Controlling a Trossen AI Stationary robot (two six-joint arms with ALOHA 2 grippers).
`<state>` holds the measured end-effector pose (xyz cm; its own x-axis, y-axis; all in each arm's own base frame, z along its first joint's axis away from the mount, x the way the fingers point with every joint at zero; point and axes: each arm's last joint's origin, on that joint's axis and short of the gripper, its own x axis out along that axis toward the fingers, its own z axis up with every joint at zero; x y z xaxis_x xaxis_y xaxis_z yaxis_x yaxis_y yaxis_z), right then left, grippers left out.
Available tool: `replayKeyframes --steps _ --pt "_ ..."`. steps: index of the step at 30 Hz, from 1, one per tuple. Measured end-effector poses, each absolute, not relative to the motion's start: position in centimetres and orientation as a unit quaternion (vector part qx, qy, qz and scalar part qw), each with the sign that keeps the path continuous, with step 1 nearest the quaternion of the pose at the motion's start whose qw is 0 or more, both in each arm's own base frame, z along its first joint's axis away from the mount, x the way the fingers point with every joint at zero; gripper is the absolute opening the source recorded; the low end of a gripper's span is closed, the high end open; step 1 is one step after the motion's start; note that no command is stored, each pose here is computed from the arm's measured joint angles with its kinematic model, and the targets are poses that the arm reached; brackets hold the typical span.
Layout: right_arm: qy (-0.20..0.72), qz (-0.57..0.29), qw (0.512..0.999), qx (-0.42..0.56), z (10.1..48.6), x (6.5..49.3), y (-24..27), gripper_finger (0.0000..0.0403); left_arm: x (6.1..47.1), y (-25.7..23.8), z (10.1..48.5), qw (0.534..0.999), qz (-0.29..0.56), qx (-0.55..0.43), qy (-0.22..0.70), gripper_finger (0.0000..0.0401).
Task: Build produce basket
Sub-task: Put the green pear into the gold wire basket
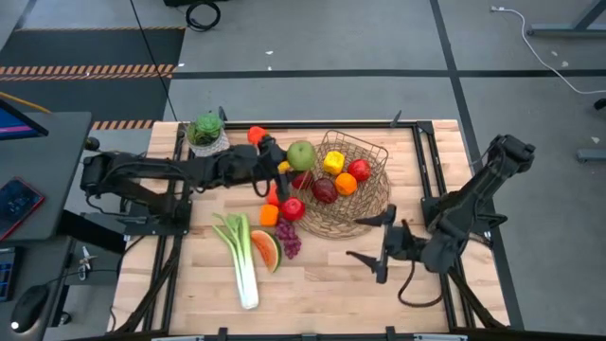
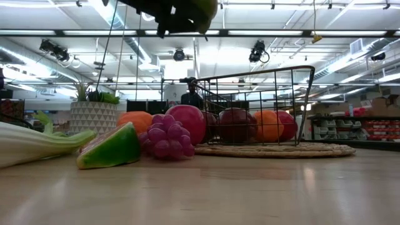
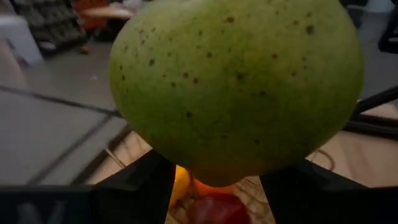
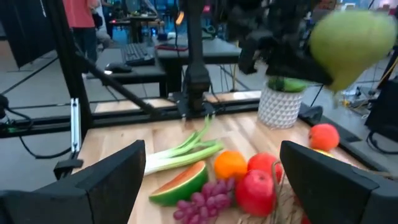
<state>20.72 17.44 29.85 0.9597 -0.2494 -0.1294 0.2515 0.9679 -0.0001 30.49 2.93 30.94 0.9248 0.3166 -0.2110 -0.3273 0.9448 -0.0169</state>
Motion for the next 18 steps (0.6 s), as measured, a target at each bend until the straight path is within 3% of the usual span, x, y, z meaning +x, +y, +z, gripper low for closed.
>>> replayKeyframes --steps 7,13,18 --pt "0.064 -0.172 0.983 -0.025 30.6 21.4 15.2 0.0375 31.2 4.3 29.6 0.979 0.138 -0.087 0.126 0.0215" --pt "0.074 -0.213 0.973 -0.054 30.2 24.0 12.5 0.0375 32.0 3.5 28.4 0.983 0.092 -0.021 0.156 0.0215" --pt "0.091 -0.149 0.984 -0.039 29.9 25.8 10.0 0.0378 32.1 2.0 28.4 0.984 0.062 0.037 0.163 0.0215"
